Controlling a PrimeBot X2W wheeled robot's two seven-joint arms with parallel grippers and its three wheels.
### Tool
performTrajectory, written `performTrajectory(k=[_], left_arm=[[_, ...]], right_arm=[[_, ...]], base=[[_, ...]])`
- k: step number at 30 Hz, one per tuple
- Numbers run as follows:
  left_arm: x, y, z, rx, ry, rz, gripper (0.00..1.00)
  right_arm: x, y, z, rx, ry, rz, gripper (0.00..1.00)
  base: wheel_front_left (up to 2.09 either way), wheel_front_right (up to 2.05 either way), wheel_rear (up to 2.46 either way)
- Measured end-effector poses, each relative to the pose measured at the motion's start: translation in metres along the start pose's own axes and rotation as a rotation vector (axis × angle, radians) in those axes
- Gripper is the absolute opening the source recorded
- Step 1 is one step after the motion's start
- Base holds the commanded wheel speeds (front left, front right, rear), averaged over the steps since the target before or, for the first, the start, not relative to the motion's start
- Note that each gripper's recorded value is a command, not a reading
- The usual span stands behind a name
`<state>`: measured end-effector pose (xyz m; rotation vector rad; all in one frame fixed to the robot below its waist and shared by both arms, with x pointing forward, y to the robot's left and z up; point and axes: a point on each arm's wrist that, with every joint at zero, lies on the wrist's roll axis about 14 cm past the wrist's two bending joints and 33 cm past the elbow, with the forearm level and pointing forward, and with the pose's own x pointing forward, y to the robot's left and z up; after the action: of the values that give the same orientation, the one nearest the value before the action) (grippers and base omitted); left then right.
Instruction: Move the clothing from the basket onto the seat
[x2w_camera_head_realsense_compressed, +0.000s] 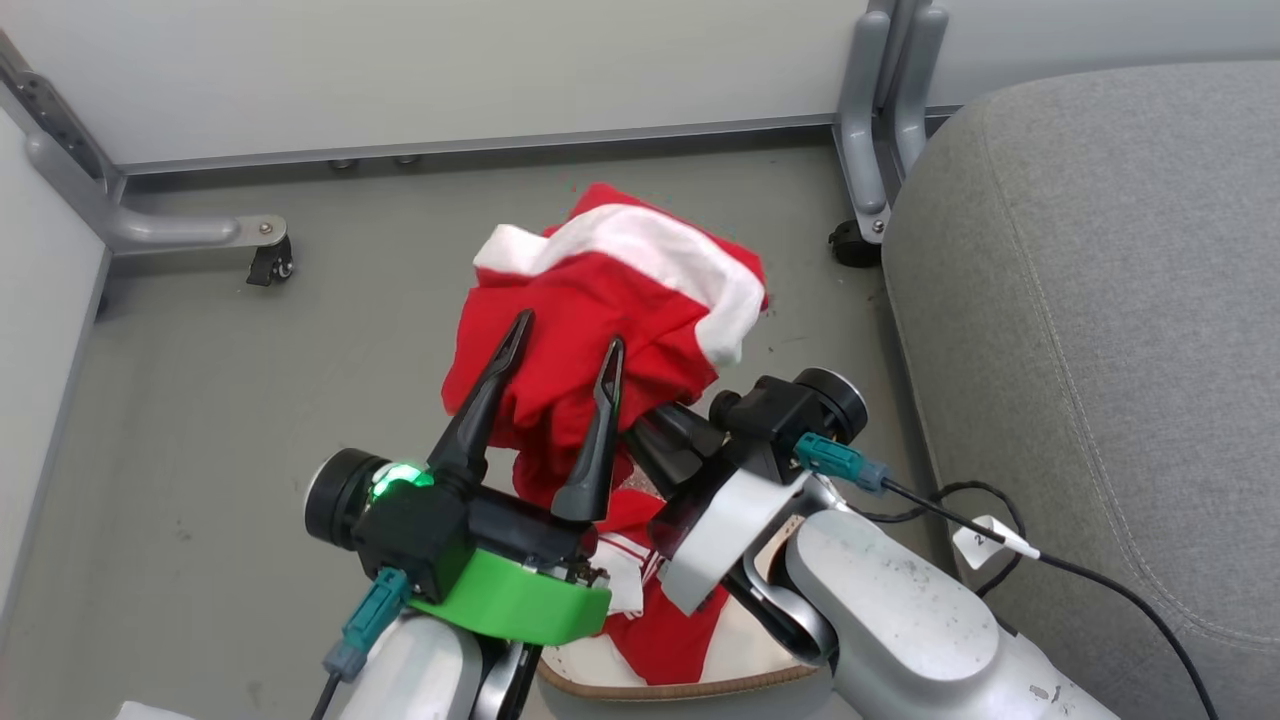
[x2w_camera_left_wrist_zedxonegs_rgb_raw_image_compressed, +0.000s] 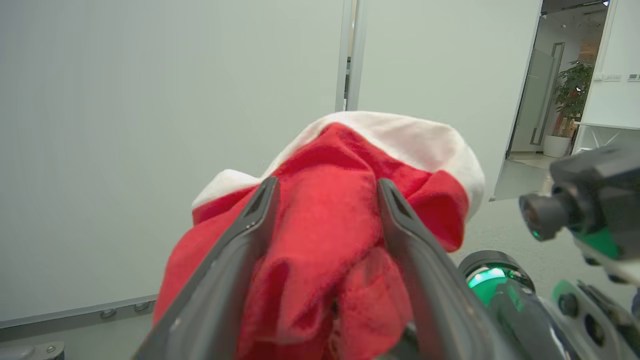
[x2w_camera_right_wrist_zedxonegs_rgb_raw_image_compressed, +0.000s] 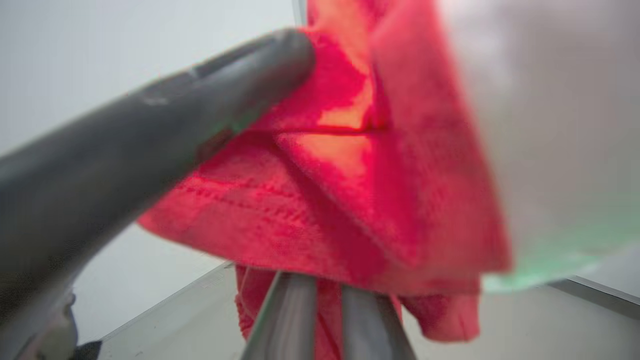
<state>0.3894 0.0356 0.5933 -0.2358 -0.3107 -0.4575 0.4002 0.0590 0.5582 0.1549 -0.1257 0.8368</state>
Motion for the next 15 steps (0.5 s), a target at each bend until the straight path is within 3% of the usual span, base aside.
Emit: performTrajectory(k=[7, 15], left_arm=[[-0.01, -0.001, -0.012, 0.096, 0.055, -0.066, 1.0], [-0.036, -0.015, -0.052, 0.115, 0.227, -0.151, 1.0]], right_arm=[[-0.005, -0.016, 0.001, -0.019, -0.001, -0.042, 0.0], [-0.016, -0.032, -0.007, -0.02, 0.023, -0.098, 0.0]], base=[[0.0, 0.0, 0.0], [0.0, 0.0, 0.0]])
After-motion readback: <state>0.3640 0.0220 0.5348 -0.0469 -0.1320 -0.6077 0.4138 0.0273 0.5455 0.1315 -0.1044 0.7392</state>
